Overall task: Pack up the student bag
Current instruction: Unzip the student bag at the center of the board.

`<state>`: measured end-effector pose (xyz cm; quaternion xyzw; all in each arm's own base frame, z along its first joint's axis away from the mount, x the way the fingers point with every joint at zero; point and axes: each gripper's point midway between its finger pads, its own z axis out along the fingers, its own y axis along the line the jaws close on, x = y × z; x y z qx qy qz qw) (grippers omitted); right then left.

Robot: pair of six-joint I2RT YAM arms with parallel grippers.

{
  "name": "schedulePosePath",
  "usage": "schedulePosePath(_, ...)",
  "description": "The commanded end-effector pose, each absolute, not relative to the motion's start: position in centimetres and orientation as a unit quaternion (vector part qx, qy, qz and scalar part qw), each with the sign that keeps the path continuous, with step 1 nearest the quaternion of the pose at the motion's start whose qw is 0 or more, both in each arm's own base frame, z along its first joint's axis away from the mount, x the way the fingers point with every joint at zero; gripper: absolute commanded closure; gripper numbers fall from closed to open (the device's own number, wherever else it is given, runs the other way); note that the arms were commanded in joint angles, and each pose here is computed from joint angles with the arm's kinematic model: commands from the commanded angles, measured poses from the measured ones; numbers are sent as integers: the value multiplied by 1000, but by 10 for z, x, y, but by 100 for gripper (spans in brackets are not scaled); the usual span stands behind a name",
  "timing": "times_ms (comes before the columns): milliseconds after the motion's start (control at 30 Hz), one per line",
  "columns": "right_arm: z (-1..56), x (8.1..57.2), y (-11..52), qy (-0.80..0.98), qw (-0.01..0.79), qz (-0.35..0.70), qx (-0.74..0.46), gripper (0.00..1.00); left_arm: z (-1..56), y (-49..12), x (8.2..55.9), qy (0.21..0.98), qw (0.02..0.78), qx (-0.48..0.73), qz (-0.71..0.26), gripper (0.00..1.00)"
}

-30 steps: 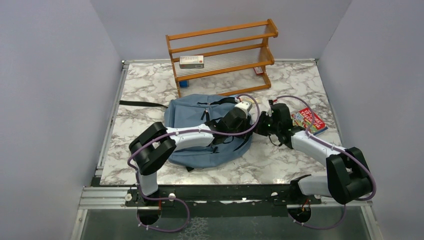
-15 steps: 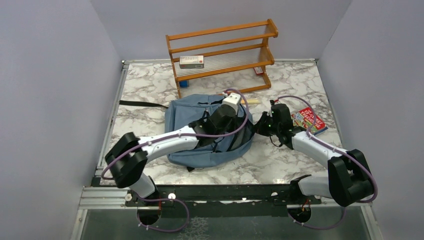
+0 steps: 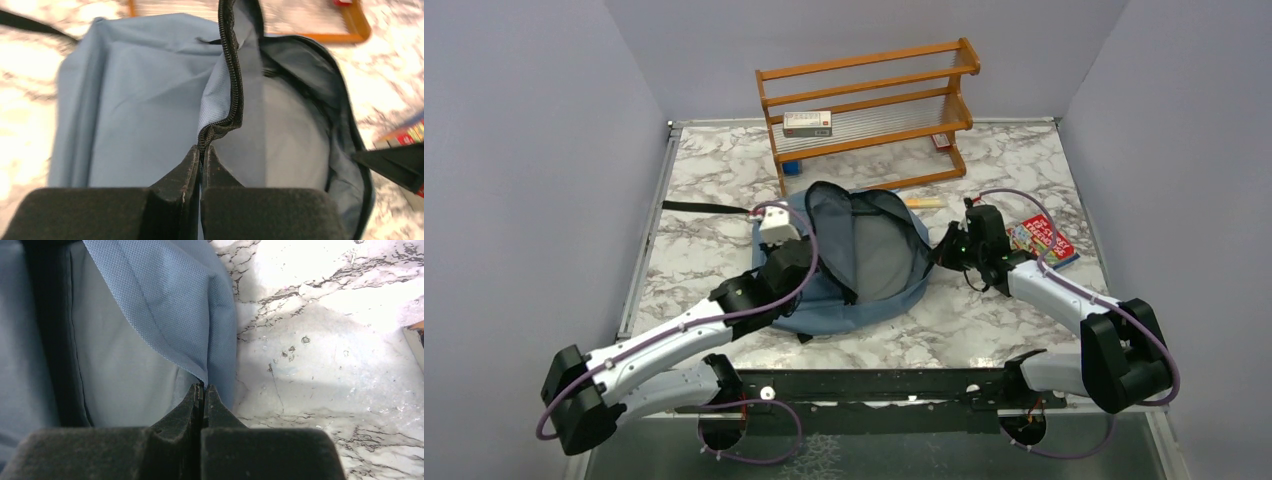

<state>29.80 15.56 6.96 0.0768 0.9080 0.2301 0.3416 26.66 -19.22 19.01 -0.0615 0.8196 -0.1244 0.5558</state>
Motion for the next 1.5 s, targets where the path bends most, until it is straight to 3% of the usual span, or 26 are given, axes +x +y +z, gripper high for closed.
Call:
schedulePosePath(0,77,308,155,906,354,221,73,99,180,-118,251,792,569,-211,-67,100)
schedulePosePath(200,78,308,156,906,353,224,70,99,169,-74,233,761,565,-312,-55,100)
schedulePosePath(467,79,305,158,905,350,232,67,99,123,-65,231,782,530,-328,1,100)
schedulePosePath(633,86,303,161,901,355,244,56,99,94,-69,226,804,497,-326,17,70)
schedulePosePath(933,101,300,174,889,360,281,29,99,138,-65,233,785,539,-304,2,37)
schedulePosePath(1267,105,302,178,888,358,287,15,99,227,-81,261,775,594,-212,31,29)
schedulePosePath(1467,102,301,175,890,358,280,16,99,255,-128,286,778,617,-118,-23,27)
